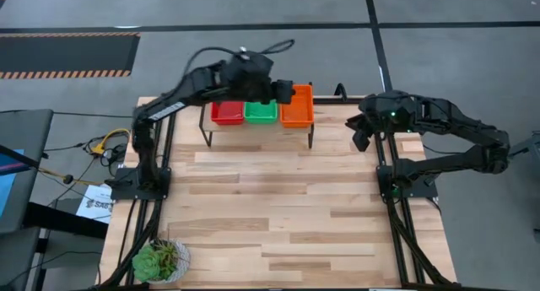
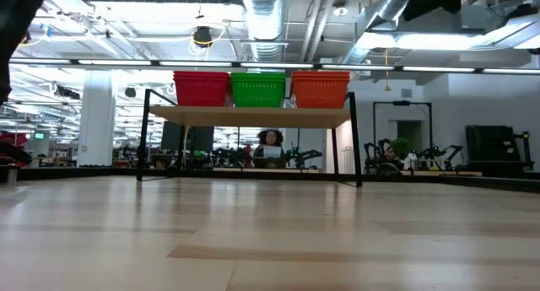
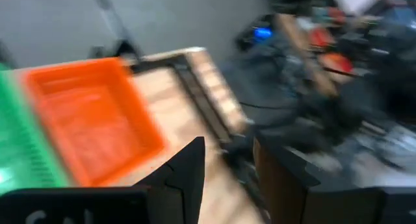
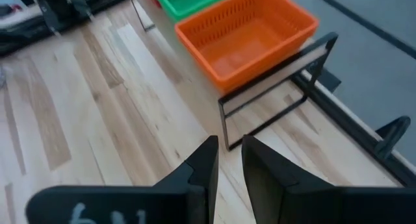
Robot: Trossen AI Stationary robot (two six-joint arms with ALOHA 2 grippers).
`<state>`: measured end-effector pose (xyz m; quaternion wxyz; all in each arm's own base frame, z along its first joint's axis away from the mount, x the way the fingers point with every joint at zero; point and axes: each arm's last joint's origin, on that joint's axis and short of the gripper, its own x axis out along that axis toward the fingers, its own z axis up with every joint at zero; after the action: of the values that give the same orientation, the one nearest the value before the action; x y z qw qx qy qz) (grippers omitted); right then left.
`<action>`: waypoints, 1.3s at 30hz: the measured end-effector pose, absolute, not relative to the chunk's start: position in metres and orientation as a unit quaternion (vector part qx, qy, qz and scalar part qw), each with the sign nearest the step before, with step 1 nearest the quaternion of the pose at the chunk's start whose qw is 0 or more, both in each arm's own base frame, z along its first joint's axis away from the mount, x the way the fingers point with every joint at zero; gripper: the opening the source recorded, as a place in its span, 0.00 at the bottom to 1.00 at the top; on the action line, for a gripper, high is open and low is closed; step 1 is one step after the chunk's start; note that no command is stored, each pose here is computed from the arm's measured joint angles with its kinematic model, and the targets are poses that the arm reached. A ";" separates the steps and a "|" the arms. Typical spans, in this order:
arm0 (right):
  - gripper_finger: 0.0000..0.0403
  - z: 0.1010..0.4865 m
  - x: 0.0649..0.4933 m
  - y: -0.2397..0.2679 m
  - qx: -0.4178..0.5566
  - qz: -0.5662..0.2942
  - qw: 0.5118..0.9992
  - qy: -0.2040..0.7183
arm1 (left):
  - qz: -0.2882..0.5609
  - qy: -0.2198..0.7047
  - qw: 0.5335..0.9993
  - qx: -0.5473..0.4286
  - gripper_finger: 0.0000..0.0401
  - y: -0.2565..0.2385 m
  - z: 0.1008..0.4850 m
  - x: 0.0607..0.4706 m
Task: Stack baskets on shelf by color
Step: Return to Home Position
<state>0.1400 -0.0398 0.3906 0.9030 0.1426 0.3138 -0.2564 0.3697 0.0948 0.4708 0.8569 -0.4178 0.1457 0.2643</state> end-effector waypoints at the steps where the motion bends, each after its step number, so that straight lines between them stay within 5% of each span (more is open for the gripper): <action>1: 0.23 0.393 0.139 -0.040 0.143 -0.257 0.905 0.308 | 0.242 0.139 0.865 -0.418 0.30 0.092 0.479 0.363; 8: 0.23 0.416 0.131 -0.044 0.023 -0.243 0.923 0.297 | 0.110 0.128 0.901 -0.400 0.30 0.072 0.523 0.314; 16: 0.23 0.441 0.122 -0.049 0.042 -0.288 0.929 0.230 | 0.036 0.142 0.951 -0.274 0.30 0.040 0.549 0.260; 24: 0.23 0.449 0.115 -0.041 0.048 -0.174 0.964 0.197 | 0.007 0.087 0.982 -0.169 0.30 0.018 0.574 0.200; 33: 0.23 0.432 0.091 -0.036 0.072 -0.183 0.971 0.133 | -0.046 0.043 0.991 -0.116 0.30 0.004 0.542 0.166; 39: 0.23 0.410 0.087 -0.034 0.104 -0.144 0.981 0.083 | -0.042 -0.012 0.990 -0.131 0.30 0.005 0.482 0.150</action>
<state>0.0873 -0.0341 0.4098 0.9806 0.1040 0.0834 -0.1438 0.1495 0.0046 0.4823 0.9904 -0.1311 -0.0119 -0.0421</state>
